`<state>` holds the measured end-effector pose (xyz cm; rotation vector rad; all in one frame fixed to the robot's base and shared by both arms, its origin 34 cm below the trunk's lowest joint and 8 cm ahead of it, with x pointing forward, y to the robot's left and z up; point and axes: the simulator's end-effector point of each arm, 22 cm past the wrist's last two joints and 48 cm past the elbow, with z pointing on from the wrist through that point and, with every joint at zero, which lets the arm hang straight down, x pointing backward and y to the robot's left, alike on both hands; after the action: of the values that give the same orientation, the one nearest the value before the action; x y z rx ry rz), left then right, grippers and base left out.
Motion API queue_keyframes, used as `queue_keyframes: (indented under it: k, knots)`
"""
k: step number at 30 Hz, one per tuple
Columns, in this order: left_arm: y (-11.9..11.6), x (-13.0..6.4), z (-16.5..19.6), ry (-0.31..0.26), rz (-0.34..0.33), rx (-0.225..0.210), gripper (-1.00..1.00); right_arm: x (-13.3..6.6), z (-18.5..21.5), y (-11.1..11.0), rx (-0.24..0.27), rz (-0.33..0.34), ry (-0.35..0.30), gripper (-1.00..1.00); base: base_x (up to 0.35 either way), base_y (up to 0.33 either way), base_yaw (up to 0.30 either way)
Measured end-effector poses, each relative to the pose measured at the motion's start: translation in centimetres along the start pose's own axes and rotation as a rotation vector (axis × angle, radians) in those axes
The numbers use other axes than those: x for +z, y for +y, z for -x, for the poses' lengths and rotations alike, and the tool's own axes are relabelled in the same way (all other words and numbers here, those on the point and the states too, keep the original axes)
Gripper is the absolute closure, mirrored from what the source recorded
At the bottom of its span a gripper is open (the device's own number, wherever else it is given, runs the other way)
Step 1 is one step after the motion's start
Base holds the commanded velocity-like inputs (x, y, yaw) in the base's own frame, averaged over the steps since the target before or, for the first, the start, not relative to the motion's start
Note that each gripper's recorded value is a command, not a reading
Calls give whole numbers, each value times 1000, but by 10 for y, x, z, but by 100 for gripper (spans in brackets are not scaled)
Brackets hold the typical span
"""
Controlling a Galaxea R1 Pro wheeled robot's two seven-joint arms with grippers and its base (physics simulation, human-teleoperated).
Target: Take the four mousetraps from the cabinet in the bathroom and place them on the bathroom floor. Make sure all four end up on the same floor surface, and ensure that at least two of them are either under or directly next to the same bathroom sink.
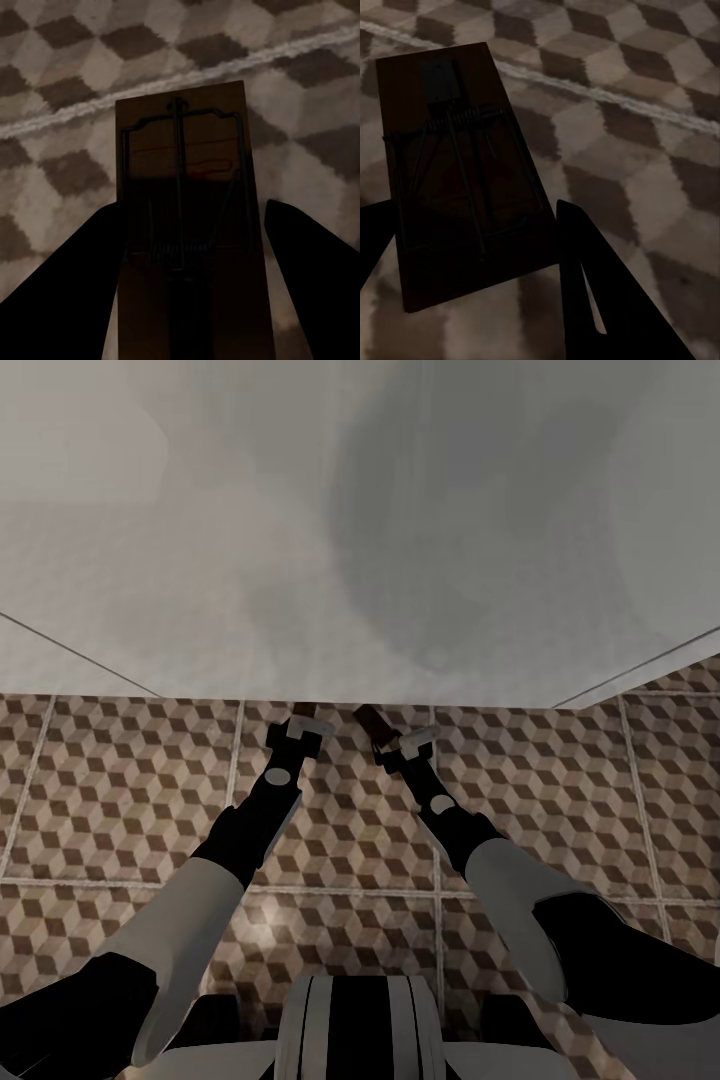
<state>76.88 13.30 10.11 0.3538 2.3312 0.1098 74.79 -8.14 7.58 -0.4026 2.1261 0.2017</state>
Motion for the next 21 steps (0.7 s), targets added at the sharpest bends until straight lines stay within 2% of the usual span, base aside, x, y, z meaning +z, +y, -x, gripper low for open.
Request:
queue_keyframes:
  k: [5,12,21]
  knots:
    - [0,0,0,0,-1,1,100,0,-3,-1,-1,-4,13,100,0,0,0]
    - [0,0,2,-5,1,0,100,0,-22,-2,-6,-6,105,100,0,0,0]
    - [1,0,4,-9,2,-1,100,-1,-31,-9,-9,-33,160,100,0,0,0]
